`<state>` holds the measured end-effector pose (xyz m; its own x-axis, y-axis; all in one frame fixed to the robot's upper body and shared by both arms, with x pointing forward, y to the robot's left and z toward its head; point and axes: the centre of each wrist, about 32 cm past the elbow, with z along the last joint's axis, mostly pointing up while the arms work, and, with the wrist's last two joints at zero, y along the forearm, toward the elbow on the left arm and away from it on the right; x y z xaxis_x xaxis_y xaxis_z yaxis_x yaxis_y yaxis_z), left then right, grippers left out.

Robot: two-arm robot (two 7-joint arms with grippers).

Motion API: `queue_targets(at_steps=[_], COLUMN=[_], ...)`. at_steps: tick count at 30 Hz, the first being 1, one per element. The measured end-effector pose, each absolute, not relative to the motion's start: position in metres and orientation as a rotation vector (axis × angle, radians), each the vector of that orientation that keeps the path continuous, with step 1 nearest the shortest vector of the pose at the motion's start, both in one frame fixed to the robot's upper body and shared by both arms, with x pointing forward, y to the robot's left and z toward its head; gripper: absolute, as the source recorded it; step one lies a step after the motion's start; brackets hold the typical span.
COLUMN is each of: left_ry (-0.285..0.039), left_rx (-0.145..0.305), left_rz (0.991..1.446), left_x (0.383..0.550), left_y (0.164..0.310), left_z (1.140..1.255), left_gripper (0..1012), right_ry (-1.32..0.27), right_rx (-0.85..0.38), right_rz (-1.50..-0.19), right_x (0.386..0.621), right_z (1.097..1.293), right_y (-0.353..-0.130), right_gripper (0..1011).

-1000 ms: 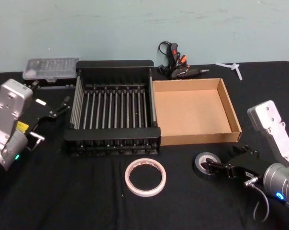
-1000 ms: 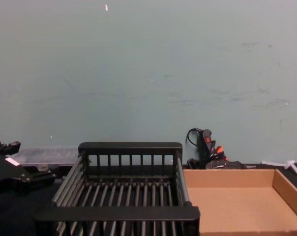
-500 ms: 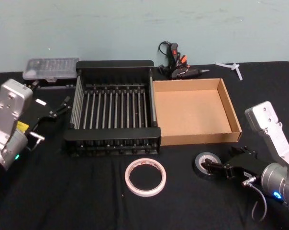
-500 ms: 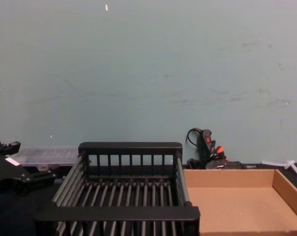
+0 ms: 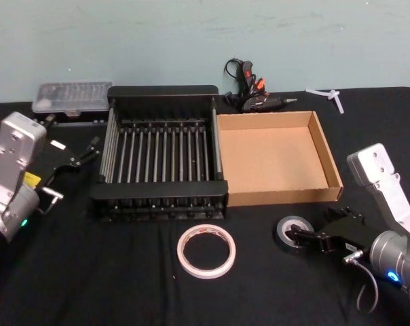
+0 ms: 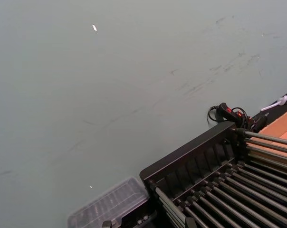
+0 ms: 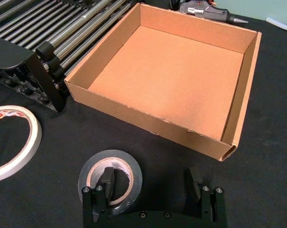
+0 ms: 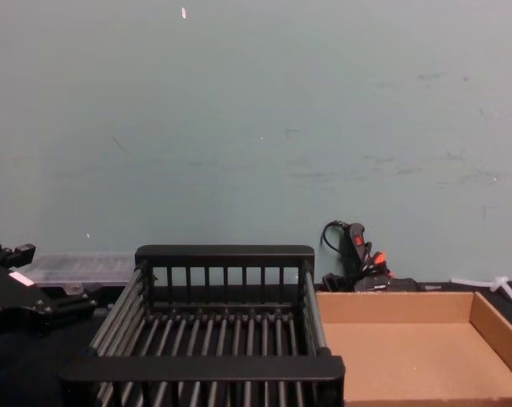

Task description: Pick up the white tape and place it into the black box , Pick up the silver tape and place it into the brown box.

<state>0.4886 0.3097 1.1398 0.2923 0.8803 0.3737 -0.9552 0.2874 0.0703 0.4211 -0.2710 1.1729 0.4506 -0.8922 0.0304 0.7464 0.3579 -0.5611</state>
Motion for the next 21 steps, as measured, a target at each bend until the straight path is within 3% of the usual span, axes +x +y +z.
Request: queue_targets(at_steps=[12,21], left_ry=[-0.285,-0.285], left_rx=[0.304,0.305], left_rz=[1.248,1.248], left_x=[0.4886,0.4886], left_y=[0.3097,0.3097], left_z=[1.1398,1.1398], left_gripper=[1001,1001], right_ry=[0.303,0.302], right_rx=[-0.549,-0.549], right_rz=[-1.077,-1.077], right_x=[0.4207,0.4207], right_z=[1.1729,1.1730], right_y=[-0.2708,-0.2708], right_gripper=[706,398])
